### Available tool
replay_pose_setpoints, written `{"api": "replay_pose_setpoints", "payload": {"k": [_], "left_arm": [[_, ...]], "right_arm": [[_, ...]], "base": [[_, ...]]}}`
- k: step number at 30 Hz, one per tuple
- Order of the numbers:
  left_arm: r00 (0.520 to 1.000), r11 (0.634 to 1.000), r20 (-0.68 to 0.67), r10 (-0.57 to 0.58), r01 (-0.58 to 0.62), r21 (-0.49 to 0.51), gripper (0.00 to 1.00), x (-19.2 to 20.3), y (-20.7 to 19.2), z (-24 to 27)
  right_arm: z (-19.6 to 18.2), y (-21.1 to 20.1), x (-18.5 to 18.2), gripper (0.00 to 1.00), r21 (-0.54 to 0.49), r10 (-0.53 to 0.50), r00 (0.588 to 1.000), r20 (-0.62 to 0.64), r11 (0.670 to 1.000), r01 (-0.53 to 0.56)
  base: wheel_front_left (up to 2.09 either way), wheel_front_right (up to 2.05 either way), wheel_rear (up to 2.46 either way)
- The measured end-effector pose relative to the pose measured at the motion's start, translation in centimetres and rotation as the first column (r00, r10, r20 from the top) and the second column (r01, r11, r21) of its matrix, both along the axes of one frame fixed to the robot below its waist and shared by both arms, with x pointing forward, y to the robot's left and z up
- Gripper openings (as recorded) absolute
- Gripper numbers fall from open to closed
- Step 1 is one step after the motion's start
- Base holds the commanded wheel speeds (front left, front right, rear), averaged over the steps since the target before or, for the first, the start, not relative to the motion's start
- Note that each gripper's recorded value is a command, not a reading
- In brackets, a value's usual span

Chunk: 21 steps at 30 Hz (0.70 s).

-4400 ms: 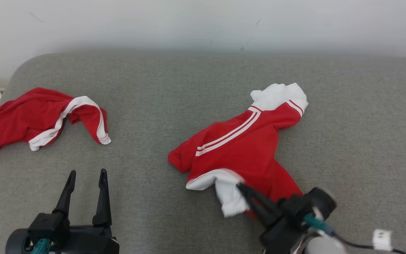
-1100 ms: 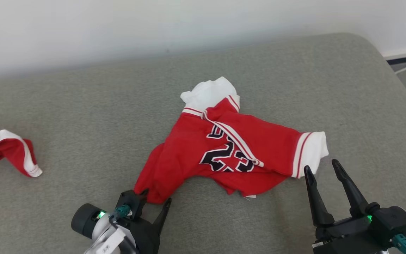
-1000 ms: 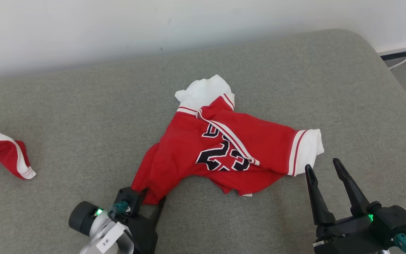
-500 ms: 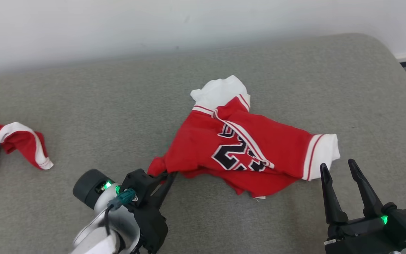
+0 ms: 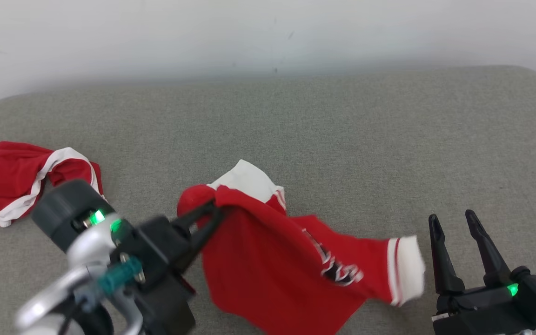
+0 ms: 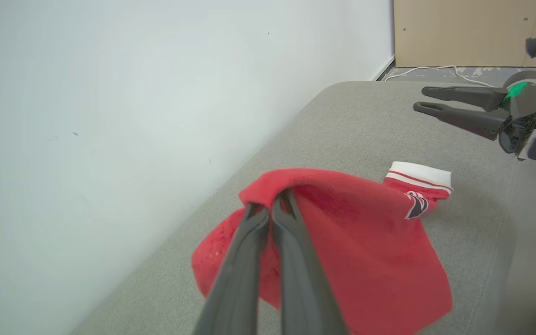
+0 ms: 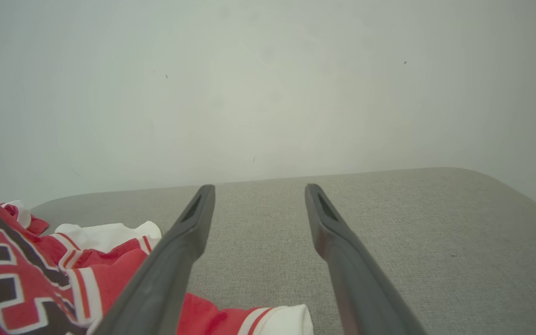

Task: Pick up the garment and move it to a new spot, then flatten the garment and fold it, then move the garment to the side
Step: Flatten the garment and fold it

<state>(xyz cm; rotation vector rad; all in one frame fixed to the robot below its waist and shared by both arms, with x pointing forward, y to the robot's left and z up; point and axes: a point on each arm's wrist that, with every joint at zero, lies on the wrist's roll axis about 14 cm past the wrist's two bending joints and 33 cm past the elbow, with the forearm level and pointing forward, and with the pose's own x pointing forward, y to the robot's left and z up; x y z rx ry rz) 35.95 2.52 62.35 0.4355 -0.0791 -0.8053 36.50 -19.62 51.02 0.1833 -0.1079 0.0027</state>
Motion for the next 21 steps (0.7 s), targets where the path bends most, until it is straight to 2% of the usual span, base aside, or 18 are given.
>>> {"api": "replay_pose_setpoints", "payload": {"k": [6, 10, 18, 21], "left_arm": [[0.984, 0.993, -0.131, 0.118, -0.118, 0.007, 0.00, 5.4, 2.2, -2.3], [0.944, 0.979, -0.267, 0.196, -0.205, -0.006, 0.00, 9.6, 3.3, -5.7], [0.861, 0.951, -0.422, 0.284, -0.309, 0.008, 0.00, 15.7, 3.1, -11.6], [0.846, 0.940, -0.462, 0.265, -0.334, -0.074, 0.00, 17.0, 1.6, -12.6]], "right_arm": [[0.4, 0.4, 0.5, 1.00, 0.011, 0.010, 1.000, 0.014, 1.000, -0.010], [0.5, -0.7, 0.2, 1.00, 0.010, -0.024, 1.000, 0.014, 1.000, 0.024], [0.1, -3.3, -0.8, 1.00, 0.003, -0.105, 0.994, -0.003, 0.994, 0.105], [0.0, -3.9, -1.0, 1.00, 0.002, -0.127, 0.992, -0.010, 0.992, 0.127]], "base": [[0.00, 0.00, 0.00], [0.00, 0.00, 0.00], [0.00, 0.00, 0.00], [0.00, 0.00, 0.00]]}}
